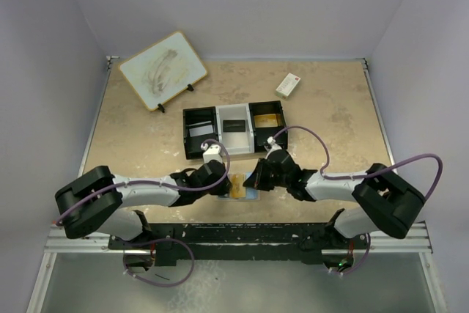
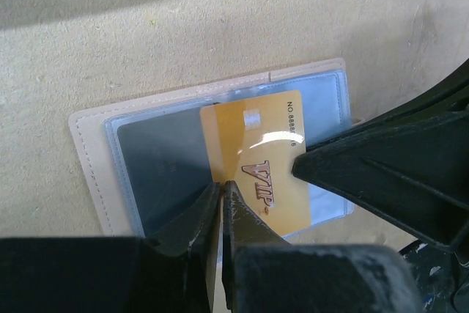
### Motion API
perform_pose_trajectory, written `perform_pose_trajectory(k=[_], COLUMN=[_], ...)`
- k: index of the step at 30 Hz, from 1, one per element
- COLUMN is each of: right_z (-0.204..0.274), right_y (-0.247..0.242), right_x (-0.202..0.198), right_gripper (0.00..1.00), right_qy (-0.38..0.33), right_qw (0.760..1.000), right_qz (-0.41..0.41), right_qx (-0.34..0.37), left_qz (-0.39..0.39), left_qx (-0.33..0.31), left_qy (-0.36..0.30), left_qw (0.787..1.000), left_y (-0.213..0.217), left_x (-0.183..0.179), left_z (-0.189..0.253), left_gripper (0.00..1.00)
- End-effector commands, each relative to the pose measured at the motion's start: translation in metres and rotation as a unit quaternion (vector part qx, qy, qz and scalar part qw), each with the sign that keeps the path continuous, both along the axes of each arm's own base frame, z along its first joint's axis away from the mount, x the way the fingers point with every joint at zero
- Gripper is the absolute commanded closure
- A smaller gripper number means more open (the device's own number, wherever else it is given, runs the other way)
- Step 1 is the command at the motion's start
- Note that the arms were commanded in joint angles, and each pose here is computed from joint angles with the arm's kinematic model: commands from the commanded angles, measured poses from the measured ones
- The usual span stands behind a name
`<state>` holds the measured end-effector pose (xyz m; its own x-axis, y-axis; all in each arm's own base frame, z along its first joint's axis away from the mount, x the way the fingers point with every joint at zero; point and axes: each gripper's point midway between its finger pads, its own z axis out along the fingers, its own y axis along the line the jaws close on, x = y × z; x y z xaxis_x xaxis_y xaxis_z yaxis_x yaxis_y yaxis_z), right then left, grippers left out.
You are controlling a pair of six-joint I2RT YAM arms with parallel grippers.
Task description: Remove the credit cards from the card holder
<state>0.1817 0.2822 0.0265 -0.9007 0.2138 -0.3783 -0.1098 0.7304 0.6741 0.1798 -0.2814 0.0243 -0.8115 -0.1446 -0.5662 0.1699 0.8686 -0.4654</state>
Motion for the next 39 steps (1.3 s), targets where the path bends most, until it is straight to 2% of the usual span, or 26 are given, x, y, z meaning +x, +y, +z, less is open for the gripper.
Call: perform_pose_trajectory(k=[1,3,11,18,21,24,26,32,34,37,39], right_z=[0.009,0.011,0.015,0.013,0.011,0.010,0.013,0.035,0.059,0.110,0.142], right_y=[0.011,0.015,0.030,0.034,0.033,0.028,0.023,-0.010,-0.020,-0.036,-0.052], right_x=[-0.001,-0.002,-0.006,-0.008,-0.010,-0.008,-0.004,0.016,0.024,0.035,0.043], right_gripper=[1.00,1.00,0.87,0.85,0.89,1.00,1.00,1.00,1.00,1.00,1.00], right_qy=[-0.005,-0.006,0.008,0.012,0.013,0.010,0.001,-0.079,-0.133,-0.235,-0.312], right_qw=[0.999,0.999,0.995,0.994,0.994,0.995,0.997,0.997,0.991,0.972,0.949], right_qz=[0.017,0.026,0.042,0.052,0.053,0.043,0.030,-0.007,-0.014,-0.019,-0.031], right_qx=[0.034,0.046,0.092,0.101,0.099,0.088,0.073,-0.002,-0.013,-0.014,-0.030], left_qz=[-0.007,-0.008,-0.004,0.000,0.002,0.005,0.007,0.017,0.017,0.014,0.016], left_qx=[0.028,0.034,0.040,0.041,0.041,0.040,0.037,0.015,0.001,-0.022,-0.038], left_qy=[0.007,0.009,0.013,0.011,0.011,0.009,0.005,-0.016,-0.024,-0.036,-0.049], left_qw=[1.000,0.999,0.999,0.999,0.999,0.999,0.999,1.000,1.000,0.999,0.998], left_y=[0.004,0.006,0.012,0.015,0.016,0.016,0.016,0.017,0.015,0.012,0.011], left_x=[-0.007,-0.009,-0.013,-0.013,-0.013,-0.012,-0.011,-0.007,-0.005,-0.005,-0.003], left_z=[-0.014,-0.016,-0.021,-0.020,-0.020,-0.019,-0.016,0.002,0.011,0.027,0.040], left_gripper=[1.00,1.00,1.00,1.00,1.00,1.00,1.00,1.00,1.00,0.97,0.93])
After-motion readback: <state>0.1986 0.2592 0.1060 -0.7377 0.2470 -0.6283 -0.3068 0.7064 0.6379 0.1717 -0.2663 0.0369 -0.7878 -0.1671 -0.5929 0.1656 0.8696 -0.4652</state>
